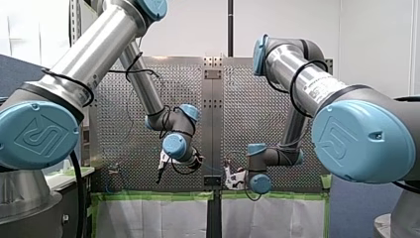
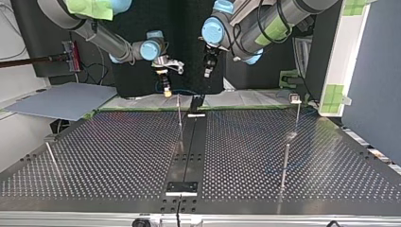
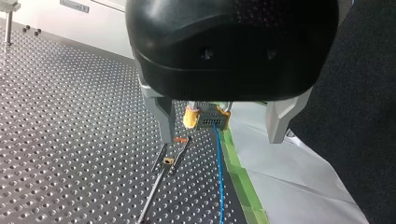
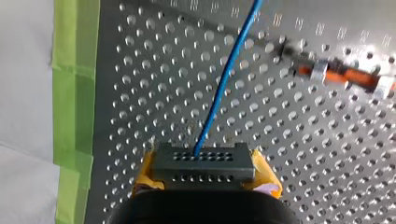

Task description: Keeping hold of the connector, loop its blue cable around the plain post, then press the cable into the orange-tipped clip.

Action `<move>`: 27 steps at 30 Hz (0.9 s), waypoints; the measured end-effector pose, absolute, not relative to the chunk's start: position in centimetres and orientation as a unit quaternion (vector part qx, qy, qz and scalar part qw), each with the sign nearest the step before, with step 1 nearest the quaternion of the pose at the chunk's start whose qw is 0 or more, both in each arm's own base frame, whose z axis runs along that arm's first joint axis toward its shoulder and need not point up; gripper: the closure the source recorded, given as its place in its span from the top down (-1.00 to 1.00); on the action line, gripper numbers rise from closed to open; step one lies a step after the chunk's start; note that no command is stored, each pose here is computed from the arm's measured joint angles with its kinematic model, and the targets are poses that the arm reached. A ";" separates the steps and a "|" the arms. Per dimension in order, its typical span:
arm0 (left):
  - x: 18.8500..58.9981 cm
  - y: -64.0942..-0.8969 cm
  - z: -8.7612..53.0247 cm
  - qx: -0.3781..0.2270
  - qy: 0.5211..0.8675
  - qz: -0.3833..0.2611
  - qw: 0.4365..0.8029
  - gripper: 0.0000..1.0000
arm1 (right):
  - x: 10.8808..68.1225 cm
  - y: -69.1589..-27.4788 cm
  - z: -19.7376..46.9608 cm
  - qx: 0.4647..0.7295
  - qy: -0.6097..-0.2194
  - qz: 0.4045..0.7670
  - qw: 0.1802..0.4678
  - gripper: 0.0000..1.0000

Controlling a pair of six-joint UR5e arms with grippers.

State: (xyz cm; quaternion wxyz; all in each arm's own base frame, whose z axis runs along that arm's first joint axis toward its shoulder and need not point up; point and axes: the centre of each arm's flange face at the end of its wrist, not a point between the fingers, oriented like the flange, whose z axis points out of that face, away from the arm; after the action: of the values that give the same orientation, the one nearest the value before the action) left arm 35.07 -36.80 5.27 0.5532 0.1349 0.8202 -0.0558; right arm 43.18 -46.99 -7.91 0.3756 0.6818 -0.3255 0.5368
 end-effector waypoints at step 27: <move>38.0 -40.1 7.6 0.125 0.796 -0.125 0.579 0.95 | 41.6 -46.4 -8.5 0.671 -0.360 0.516 0.393 -1.00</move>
State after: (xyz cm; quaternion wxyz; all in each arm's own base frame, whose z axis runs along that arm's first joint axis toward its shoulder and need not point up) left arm 38.04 -40.05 7.57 0.5794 0.1253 0.7956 -0.1247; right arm 41.60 -46.42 -8.54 0.3931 0.6705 -0.3604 0.5157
